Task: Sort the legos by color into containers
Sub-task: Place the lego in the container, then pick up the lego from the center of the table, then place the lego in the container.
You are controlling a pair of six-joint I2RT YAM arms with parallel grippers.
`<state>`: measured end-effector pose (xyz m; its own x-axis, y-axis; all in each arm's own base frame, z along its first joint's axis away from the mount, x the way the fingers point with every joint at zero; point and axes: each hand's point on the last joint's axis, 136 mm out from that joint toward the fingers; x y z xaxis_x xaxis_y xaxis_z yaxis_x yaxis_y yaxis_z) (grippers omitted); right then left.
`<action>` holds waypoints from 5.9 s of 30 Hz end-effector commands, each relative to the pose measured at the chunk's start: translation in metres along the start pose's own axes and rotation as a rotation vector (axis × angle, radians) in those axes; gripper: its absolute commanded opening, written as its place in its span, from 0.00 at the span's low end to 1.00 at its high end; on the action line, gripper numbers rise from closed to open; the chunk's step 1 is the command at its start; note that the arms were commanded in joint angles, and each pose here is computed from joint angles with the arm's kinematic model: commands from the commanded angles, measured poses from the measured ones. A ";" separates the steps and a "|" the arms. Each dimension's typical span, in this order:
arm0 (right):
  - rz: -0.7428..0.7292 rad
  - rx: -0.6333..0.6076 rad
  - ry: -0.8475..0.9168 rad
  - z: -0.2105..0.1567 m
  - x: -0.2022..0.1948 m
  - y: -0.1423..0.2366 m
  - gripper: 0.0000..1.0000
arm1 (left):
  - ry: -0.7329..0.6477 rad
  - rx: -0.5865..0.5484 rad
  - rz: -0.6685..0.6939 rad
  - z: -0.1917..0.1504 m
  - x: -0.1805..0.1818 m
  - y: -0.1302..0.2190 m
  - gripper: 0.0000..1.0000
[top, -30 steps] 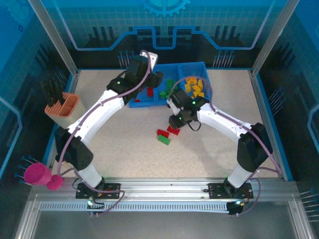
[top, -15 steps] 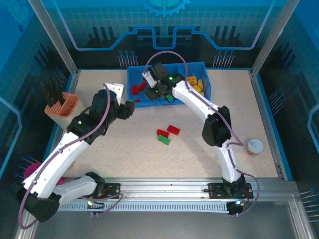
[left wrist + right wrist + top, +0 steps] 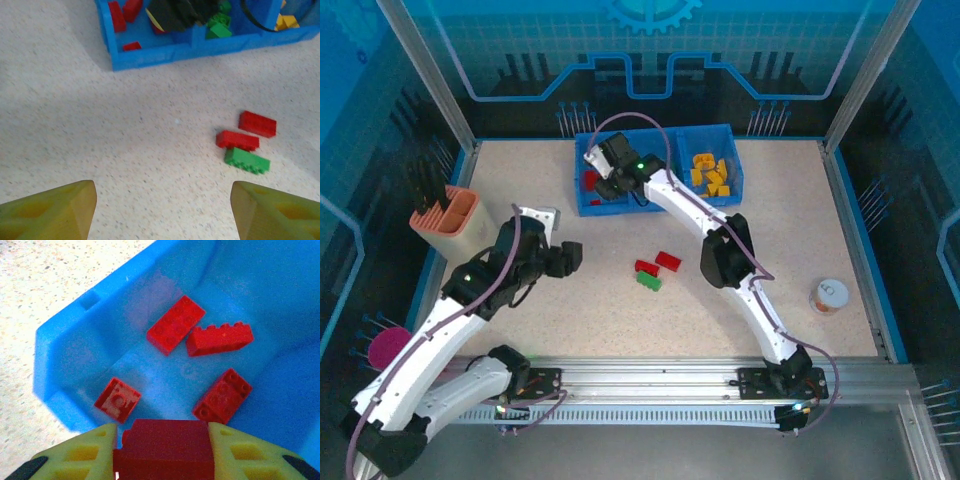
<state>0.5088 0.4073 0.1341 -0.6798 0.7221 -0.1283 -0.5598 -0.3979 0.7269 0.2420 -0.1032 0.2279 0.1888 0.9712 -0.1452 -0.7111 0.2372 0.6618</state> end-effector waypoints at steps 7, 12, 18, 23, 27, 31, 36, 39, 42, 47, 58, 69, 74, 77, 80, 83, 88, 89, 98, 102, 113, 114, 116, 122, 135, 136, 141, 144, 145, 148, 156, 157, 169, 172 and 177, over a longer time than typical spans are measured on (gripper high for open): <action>-0.077 -0.066 0.139 0.008 0.009 -0.042 0.33 | 0.161 0.131 -0.180 -0.046 -0.026 -0.012 0.74; -0.070 -0.039 0.152 -0.005 0.012 -0.054 0.35 | 0.196 0.165 -0.155 -0.059 -0.022 -0.015 0.74; -0.075 -0.039 0.155 -0.006 0.012 -0.055 0.38 | 0.186 0.194 -0.124 -0.070 -0.023 -0.019 0.75; -0.080 -0.068 0.155 0.005 0.009 -0.046 0.47 | 0.186 0.190 -0.119 -0.066 -0.025 -0.021 0.76; -0.088 -0.117 0.146 0.022 0.006 -0.029 0.51 | 0.165 0.185 -0.115 -0.060 -0.027 -0.024 0.76; -0.084 -0.163 0.142 0.040 0.001 -0.008 0.55 | 0.094 0.272 -0.073 -0.078 -0.031 -0.043 0.77; -0.083 -0.202 0.151 0.054 -0.001 0.015 0.56 | 0.051 0.309 -0.081 -0.084 -0.053 -0.065 0.78; -0.089 -0.217 0.155 0.059 -0.003 0.028 0.57 | 0.072 0.325 -0.088 -0.081 -0.072 -0.075 0.78; -0.093 -0.241 0.162 0.065 -0.005 0.047 0.57 | 0.158 0.340 -0.087 -0.076 -0.092 -0.086 0.78; -0.121 -0.305 0.174 0.075 -0.011 0.092 0.59 | 0.373 0.376 -0.048 -0.068 -0.119 -0.102 0.76; -0.236 -0.328 -0.039 0.010 -0.074 0.200 0.63 | 0.557 0.532 0.182 -0.099 -0.145 -0.124 0.76; -0.270 -0.251 -0.365 -0.125 -0.125 0.256 0.66 | 0.619 0.521 0.294 -0.115 -0.150 -0.151 0.75; -0.248 -0.224 -0.393 -0.146 -0.118 0.247 0.66 | 0.647 0.537 0.297 -0.118 -0.161 -0.168 0.75; -0.226 -0.218 -0.398 -0.144 -0.116 0.240 0.66 | 0.645 0.556 0.313 -0.123 -0.163 -0.173 0.75; -0.212 -0.219 -0.406 -0.145 -0.116 0.235 0.66 | 0.655 0.578 0.332 -0.130 -0.161 -0.176 0.73; -0.217 -0.218 -0.416 -0.148 -0.119 0.233 0.66 | 0.665 0.600 0.356 -0.138 -0.158 -0.176 0.69; -0.225 -0.221 -0.432 -0.152 -0.125 0.232 0.67 | 0.703 0.648 0.386 -0.157 -0.150 -0.175 0.53; -0.225 -0.223 -0.433 -0.152 -0.126 0.231 0.67 | 0.706 0.660 0.391 -0.160 -0.148 -0.175 0.51; -0.253 -0.207 -0.434 -0.158 -0.135 0.230 0.68 | 0.671 0.766 0.433 -0.179 -0.132 -0.169 0.32; -0.255 -0.206 -0.436 -0.158 -0.137 0.232 0.69 | 0.624 0.818 0.416 -0.182 -0.126 -0.166 0.17; -0.226 -0.151 -0.441 -0.163 -0.134 0.220 0.69 | 0.396 0.789 0.347 -0.129 -0.112 -0.127 0.12; -0.223 -0.142 -0.439 -0.164 -0.132 0.218 0.69 | 0.359 0.769 0.335 -0.119 -0.112 -0.124 0.12; -0.213 -0.122 -0.439 -0.166 -0.129 0.212 0.69 | 0.297 0.726 0.305 -0.096 -0.112 -0.120 0.12; -0.183 -0.056 -0.433 -0.179 -0.114 0.196 0.69 | 0.134 0.588 0.252 -0.024 -0.108 -0.123 0.11; -0.086 0.075 -0.451 -0.221 -0.056 0.173 0.70 | 0.014 0.286 0.191 0.128 -0.109 -0.216 0.10; -0.075 0.078 -0.450 -0.221 -0.052 0.173 0.70 | 0.035 0.277 0.191 0.133 -0.106 -0.225 0.10; -0.035 0.100 -0.425 -0.221 -0.029 0.175 0.70 | 0.122 0.231 0.192 0.149 -0.091 -0.273 0.10; -0.020 0.107 -0.415 -0.224 -0.021 0.177 0.71 | 0.135 0.189 0.171 0.155 -0.093 -0.294 0.10; -0.020 0.112 -0.414 -0.225 -0.020 0.177 0.71 | 0.141 0.177 0.162 0.157 -0.093 -0.299 0.10; -0.018 0.127 -0.415 -0.230 -0.017 0.176 0.71 | 0.168 0.150 0.158 0.161 -0.090 -0.316 0.10; -0.032 0.138 -0.400 -0.232 -0.014 0.175 0.71 | 0.260 0.115 0.079 0.163 -0.097 -0.352 0.14; -0.035 0.138 -0.400 -0.232 -0.014 0.176 0.71 | 0.265 0.122 0.075 0.160 -0.098 -0.355 0.14; -0.072 0.150 -0.376 -0.238 -0.019 0.181 0.72 | 0.290 0.140 0.036 0.150 -0.103 -0.371 0.20; -0.078 0.150 -0.375 -0.238 -0.020 0.181 0.72 | 0.288 0.136 0.028 0.153 -0.104 -0.368 0.33; -0.083 0.151 -0.370 -0.237 -0.021 0.182 0.73 | 0.273 0.106 0.013 0.170 -0.107 -0.351 0.38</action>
<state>0.3153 0.1893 0.1084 -0.3963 0.9157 0.0668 -0.5136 -0.2815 0.8106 0.5808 -0.2939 0.1012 -0.0485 0.9585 -0.2808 -0.5906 0.1992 0.7820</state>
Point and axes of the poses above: each hand's point on the last joint's axis, 136 mm out from that joint toward the fingers, its own y axis back along the fingers, its own x axis along the line the jaws close on, z = x × y, and after that the axes turned 4 degrees about -y, right-handed
